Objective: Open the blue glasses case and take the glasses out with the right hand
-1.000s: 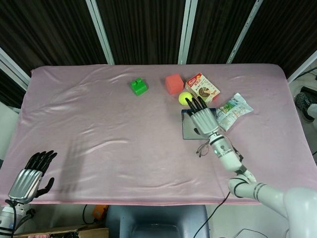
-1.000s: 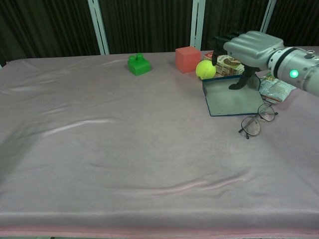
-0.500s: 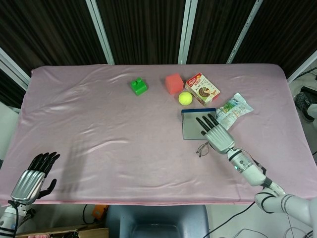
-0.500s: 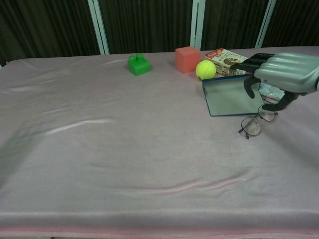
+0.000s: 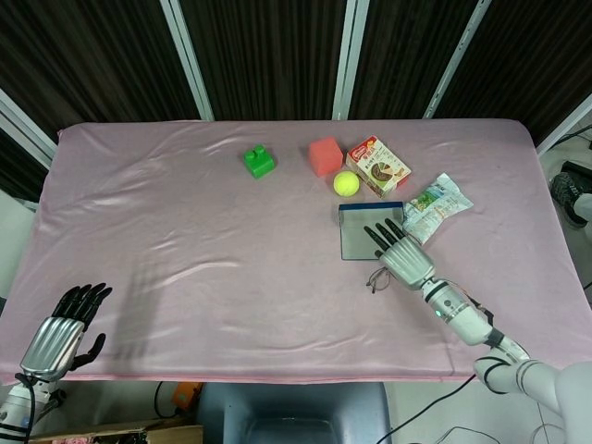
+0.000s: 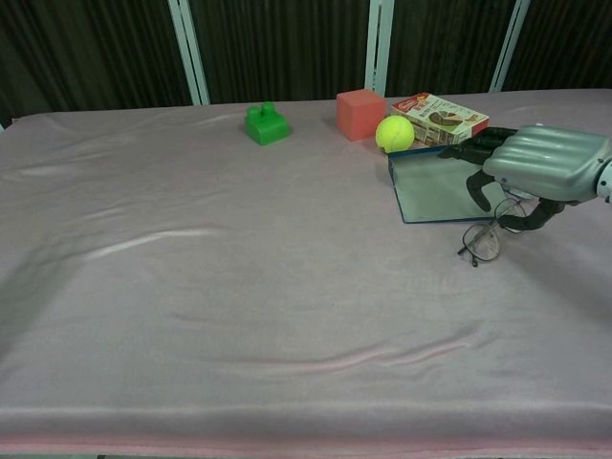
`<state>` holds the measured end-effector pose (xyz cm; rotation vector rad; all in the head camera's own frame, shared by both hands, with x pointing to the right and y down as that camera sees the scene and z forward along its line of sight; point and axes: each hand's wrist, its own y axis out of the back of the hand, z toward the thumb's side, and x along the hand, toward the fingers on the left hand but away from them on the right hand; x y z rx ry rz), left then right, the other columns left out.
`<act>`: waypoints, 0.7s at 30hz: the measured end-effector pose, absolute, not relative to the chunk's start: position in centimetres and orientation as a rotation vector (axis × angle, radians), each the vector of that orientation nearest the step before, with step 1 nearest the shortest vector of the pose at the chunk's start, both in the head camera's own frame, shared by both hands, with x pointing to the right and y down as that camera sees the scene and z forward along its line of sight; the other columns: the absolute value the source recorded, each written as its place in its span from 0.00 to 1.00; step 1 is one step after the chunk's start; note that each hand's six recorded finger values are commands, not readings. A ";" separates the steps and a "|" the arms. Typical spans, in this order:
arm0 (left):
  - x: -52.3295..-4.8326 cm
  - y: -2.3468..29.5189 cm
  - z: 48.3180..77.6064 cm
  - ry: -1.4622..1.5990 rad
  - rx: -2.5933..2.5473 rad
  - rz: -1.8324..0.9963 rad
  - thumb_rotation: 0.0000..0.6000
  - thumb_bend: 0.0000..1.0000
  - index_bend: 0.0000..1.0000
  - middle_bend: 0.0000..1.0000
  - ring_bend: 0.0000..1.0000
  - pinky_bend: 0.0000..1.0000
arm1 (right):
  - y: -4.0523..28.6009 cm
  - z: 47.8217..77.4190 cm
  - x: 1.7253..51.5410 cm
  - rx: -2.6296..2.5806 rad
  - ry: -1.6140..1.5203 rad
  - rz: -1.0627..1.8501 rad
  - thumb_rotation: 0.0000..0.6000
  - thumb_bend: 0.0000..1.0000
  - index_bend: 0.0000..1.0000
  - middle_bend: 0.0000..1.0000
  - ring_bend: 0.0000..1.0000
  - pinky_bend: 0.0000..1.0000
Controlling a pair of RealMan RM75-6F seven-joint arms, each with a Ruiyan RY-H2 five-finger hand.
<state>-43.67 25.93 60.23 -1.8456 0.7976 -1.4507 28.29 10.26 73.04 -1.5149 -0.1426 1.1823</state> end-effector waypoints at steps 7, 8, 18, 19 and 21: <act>-43.6 25.9 60.3 0.794 -1.847 -1.454 1.00 0.43 0.00 0.04 0.00 0.06 | 10.5 73.9 28.3 -1.540 -0.148 1.193 1.00 0.50 0.64 0.03 0.00 0.00; -43.6 25.9 60.3 0.794 -1.846 -1.453 1.00 0.43 0.00 0.04 0.00 0.06 | 10.5 74.0 28.2 -1.543 -0.147 1.194 1.00 0.50 0.64 0.03 0.00 0.00; -43.6 25.9 60.4 0.792 -1.847 -1.456 1.00 0.43 0.00 0.04 0.00 0.06 | 10.6 74.4 28.3 -1.551 -0.149 1.198 1.00 0.53 0.68 0.04 0.00 0.00; -43.6 25.9 60.4 0.792 -1.847 -1.456 1.00 0.43 0.00 0.04 0.00 0.06 | 10.6 74.5 28.4 -1.550 -0.148 1.200 1.00 0.54 0.68 0.04 0.00 0.00; -43.7 25.9 60.4 0.793 -1.845 -1.455 1.00 0.43 0.00 0.04 0.00 0.06 | 10.6 74.5 28.4 -1.552 -0.151 1.204 1.00 0.54 0.69 0.05 0.00 0.00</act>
